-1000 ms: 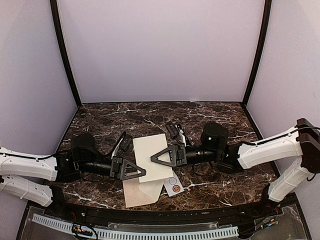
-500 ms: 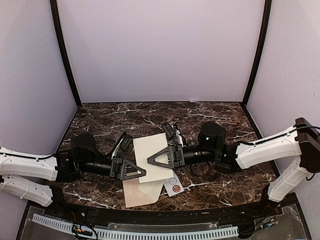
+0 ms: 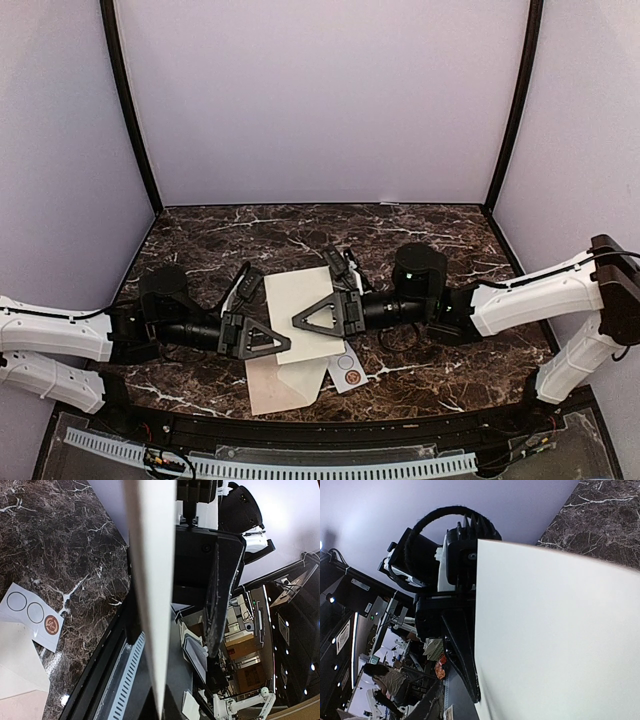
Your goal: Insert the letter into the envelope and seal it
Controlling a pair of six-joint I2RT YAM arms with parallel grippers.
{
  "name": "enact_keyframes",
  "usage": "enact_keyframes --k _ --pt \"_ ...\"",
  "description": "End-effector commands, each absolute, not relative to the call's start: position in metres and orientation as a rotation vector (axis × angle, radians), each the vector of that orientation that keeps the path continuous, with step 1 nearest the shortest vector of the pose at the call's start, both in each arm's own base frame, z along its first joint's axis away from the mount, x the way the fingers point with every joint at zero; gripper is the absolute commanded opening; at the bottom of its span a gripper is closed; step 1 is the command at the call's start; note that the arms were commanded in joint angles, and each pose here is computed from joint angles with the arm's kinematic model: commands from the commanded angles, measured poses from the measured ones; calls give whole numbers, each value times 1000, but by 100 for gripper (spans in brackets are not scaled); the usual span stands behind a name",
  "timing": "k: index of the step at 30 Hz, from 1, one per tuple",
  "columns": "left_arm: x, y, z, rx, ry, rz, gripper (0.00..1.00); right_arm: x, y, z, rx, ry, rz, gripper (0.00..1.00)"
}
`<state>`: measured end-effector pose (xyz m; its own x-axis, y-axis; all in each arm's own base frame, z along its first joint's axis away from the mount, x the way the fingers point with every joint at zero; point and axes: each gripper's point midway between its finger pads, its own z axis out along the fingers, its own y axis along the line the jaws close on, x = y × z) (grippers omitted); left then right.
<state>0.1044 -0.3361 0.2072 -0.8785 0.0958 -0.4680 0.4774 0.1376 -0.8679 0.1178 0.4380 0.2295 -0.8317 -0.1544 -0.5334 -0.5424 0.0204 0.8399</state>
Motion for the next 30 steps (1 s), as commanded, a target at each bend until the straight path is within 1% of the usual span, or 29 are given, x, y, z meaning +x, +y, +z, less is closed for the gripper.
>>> enact_keyframes --k 1,12,16,18,21,26,27,29,30 --pt "104 -338 216 572 2092 -1806 0 115 444 245 -739 1944 1909 40" --pt "103 -342 216 582 2089 -1821 0 112 448 242 -745 1950 1922 39" --pt "103 -342 216 583 2090 -1822 0 112 448 242 -746 1951 1926 36" --pt "103 -342 216 583 2090 -1822 0 113 448 242 -742 1950 1924 33" --pt "104 -342 216 579 2091 -1817 0 112 448 241 -740 1953 1924 24" --pt "106 -342 214 567 2097 -1800 0 114 447 240 -715 1963 1919 3" --pt "106 -341 214 566 2106 -1787 3 115 446 240 -705 1964 1914 0" --pt "109 -337 208 543 2140 -1740 21 120 443 237 -668 1988 1880 0" --pt "114 -335 206 509 2147 -1703 28 124 441 232 -645 2015 1851 0"
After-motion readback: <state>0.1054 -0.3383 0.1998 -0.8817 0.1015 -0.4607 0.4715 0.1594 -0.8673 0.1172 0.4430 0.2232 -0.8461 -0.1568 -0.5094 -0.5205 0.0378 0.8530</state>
